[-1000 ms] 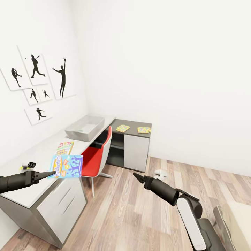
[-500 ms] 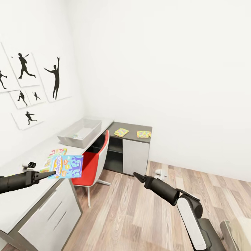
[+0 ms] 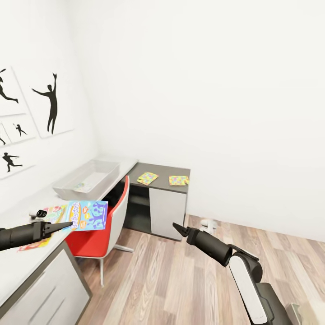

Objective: Put all the toys in the child's room - the three board games (two on the bed and one on the table), the two jigsaw puzzles on the table, and the tennis ball on the table - inside the toy box on the table in the child's room.

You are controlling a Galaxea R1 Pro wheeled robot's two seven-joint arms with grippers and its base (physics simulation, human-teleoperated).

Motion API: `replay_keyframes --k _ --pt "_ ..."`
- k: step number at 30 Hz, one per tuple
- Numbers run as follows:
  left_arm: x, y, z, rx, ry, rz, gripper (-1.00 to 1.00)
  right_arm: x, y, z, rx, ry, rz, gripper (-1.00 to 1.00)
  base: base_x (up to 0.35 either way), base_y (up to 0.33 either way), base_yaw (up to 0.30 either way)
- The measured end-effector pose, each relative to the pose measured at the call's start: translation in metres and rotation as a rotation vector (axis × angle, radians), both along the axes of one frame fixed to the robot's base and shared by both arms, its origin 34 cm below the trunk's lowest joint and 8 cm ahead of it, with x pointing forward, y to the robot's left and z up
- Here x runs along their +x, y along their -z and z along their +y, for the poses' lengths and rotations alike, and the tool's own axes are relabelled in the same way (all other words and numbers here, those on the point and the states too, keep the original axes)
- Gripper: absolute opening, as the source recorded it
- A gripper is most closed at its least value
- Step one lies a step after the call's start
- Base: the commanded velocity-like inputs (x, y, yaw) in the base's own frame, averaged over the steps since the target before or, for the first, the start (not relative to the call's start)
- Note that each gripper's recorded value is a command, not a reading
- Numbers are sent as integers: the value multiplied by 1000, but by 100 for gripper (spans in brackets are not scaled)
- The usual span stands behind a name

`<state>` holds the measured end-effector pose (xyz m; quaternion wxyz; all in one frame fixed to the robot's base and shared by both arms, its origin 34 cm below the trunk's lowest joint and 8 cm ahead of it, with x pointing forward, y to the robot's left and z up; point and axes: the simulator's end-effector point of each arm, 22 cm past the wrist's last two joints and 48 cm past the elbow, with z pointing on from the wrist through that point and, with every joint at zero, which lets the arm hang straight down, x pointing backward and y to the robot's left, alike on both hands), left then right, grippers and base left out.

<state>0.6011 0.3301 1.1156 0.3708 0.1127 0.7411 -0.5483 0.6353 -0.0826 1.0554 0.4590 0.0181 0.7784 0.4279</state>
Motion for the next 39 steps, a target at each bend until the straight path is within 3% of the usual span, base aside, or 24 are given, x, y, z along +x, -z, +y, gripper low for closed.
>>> replay_keyframes --k 15,25,33,39 --pt "0 0 0 0 0 -1 -100 0 0 0 -1 0 0 100 314 -95 -8" --pt "-2 -6 3 4 -4 -13 -100 -1 -5 0 -1 0 -10 100 320 -17 -154" --pt "-2 -47 29 -74 -52 -92 -100 -1 -6 0 -2 0 -11 100 299 0 -26" --pt "-2 -52 33 -83 -56 -100 -100 -1 -6 -1 -2 1 -11 100 296 33 -1"
